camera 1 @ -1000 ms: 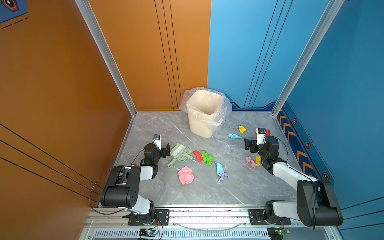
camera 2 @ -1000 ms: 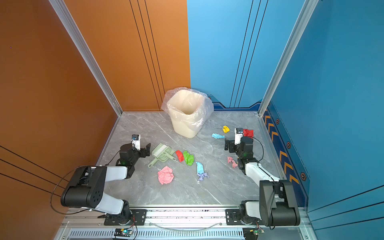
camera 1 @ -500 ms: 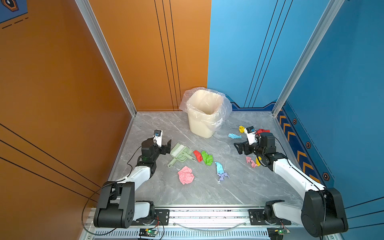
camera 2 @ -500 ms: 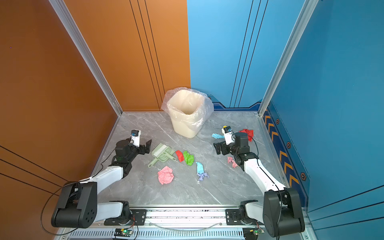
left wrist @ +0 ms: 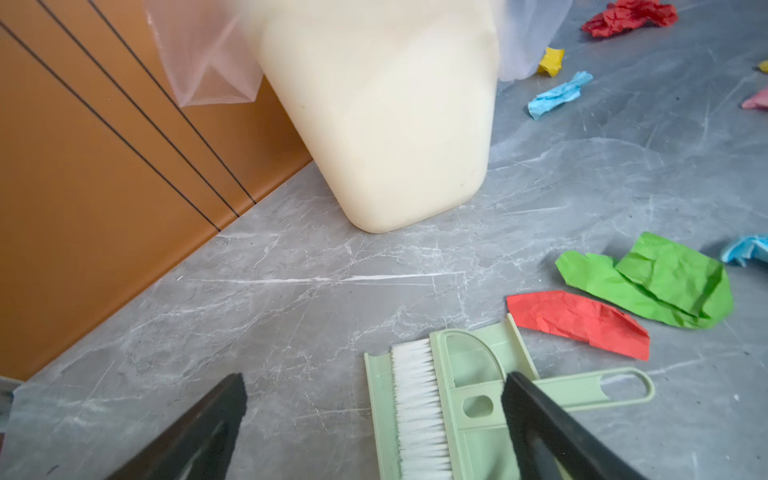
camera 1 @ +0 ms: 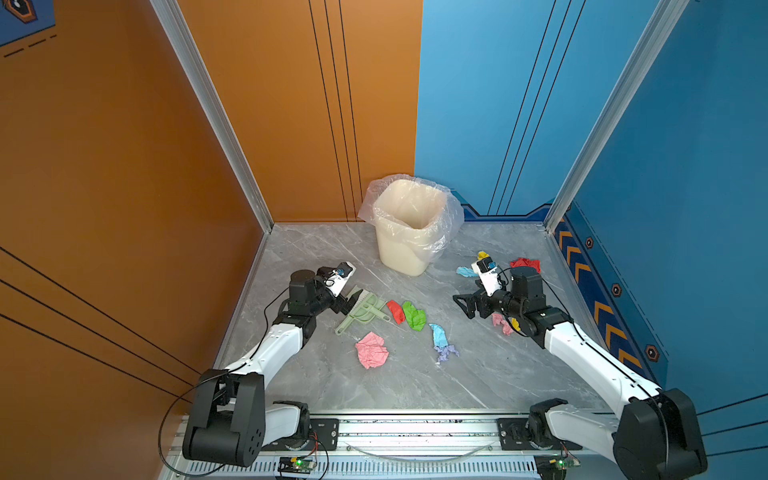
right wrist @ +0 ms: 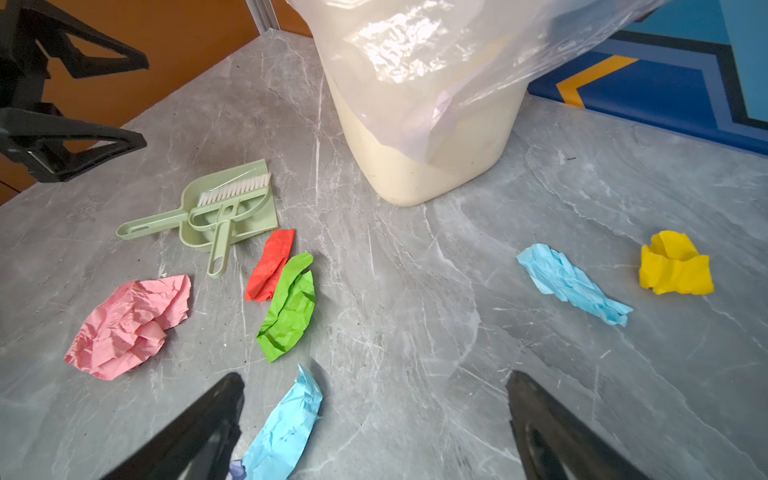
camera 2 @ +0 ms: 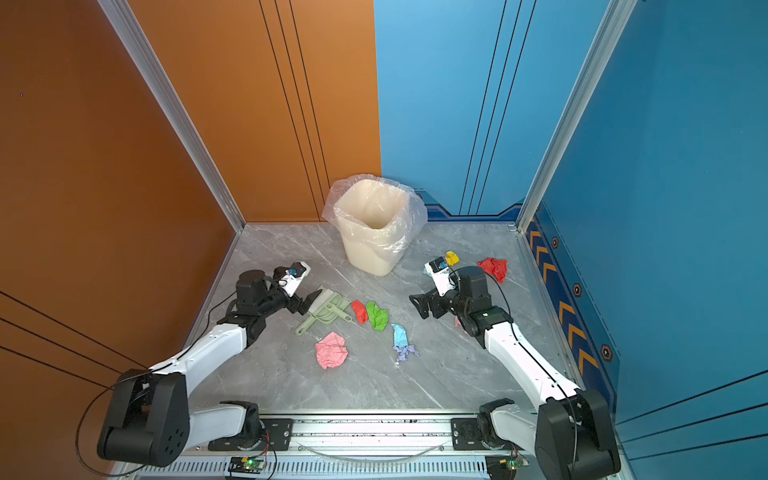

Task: Sweep away the paper scraps from the table
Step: 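Reach the left gripper over the green dustpan while the right gripper moves toward it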

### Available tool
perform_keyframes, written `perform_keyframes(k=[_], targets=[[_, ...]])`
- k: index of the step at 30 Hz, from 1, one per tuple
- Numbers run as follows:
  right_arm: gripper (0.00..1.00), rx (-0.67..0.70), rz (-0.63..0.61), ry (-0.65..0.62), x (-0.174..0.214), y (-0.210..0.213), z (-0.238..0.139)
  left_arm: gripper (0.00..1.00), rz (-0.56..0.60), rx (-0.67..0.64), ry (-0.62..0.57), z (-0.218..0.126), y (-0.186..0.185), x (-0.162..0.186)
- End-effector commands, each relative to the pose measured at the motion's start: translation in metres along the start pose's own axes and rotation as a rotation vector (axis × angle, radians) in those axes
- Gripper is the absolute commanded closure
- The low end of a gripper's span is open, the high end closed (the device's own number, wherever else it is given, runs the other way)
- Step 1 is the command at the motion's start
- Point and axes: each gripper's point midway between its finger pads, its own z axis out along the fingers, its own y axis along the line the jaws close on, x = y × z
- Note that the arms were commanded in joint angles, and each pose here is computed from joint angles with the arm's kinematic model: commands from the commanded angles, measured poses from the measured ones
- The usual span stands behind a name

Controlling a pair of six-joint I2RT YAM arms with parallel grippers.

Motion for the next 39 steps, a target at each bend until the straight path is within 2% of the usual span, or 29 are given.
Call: perform_keyframes(k=[1,5,7,15,23,32,39], targets=[[0.0,-0.029,-0.012,0.019,0.006,0.01,-0.002,0.02,0.164,0.162,0.04,0.0,-0.021,-0.003],[0.0,-0.034,-0.013,0.015,0.007,0.013,-0.001,0.02,0.27,0.272,0.09,0.001,-0.027,-0.003],[0.0,-0.038,-0.015,0.007,0.006,0.015,0.0,0.02,0.399,0.367,0.104,-0.001,-0.039,0.003],[0.0,-0.035,-0.002,-0.016,0.007,0.017,0.005,0.02,0.622,0.472,0.026,0.007,-0.038,-0.016],[0.0,-0.012,0.019,-0.03,0.005,0.02,0.005,0.02,0.683,0.586,-0.043,0.02,-0.044,-0.022],[0.0,0.078,0.035,-0.067,0.007,0.008,0.002,0.02,0.754,0.619,-0.013,0.043,-0.044,-0.009],[0.0,0.076,0.042,-0.049,0.005,0.005,0.012,0.02,0.798,0.644,0.02,0.043,-0.044,-0.001]])
